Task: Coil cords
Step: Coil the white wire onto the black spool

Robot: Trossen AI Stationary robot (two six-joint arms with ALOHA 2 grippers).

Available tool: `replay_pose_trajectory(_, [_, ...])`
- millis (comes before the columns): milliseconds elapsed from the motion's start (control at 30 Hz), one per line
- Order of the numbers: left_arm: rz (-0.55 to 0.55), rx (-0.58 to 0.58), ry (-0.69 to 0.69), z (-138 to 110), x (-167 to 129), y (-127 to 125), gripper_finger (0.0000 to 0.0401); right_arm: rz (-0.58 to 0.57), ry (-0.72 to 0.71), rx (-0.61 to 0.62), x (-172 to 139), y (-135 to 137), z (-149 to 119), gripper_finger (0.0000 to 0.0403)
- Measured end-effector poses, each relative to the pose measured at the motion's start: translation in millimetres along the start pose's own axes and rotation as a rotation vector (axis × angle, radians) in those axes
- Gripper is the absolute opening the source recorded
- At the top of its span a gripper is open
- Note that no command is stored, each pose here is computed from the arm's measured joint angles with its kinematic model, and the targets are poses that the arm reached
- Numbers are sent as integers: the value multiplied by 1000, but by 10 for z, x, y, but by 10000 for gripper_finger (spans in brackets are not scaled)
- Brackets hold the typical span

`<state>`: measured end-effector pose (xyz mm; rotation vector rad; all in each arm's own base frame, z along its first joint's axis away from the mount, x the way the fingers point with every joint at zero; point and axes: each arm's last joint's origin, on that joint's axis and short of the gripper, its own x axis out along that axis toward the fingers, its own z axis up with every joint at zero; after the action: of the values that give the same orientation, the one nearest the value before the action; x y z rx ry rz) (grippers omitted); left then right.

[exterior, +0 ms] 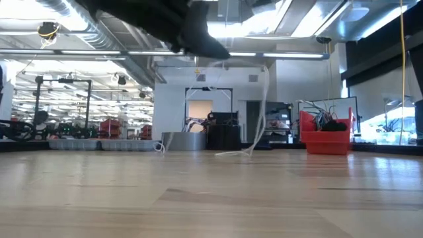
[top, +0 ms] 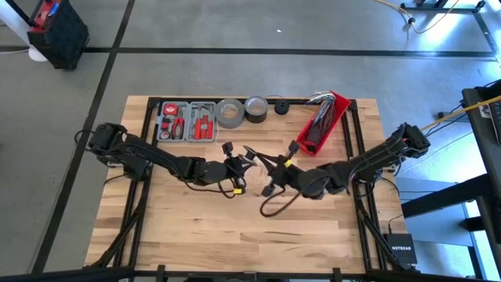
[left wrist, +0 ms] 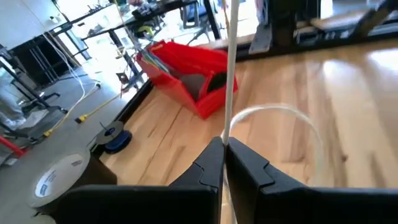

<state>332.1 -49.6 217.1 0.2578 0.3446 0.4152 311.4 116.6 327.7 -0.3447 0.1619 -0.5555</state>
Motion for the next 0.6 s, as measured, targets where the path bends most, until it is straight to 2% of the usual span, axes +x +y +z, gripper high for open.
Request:
replay_pose_trajectory(233, [4,84,67,-179,166,-7,10,3,-41,-28,-202,48,104,5])
replay_pose_trajectory(400, [-93,167,135,-388,302,-72,10,-33,-44,-43,-274,65,137,5])
replay_pose_trajectory(600, [-179,343,340,-769,396,-132,10,-43,-41,-62,-276,63,138,5])
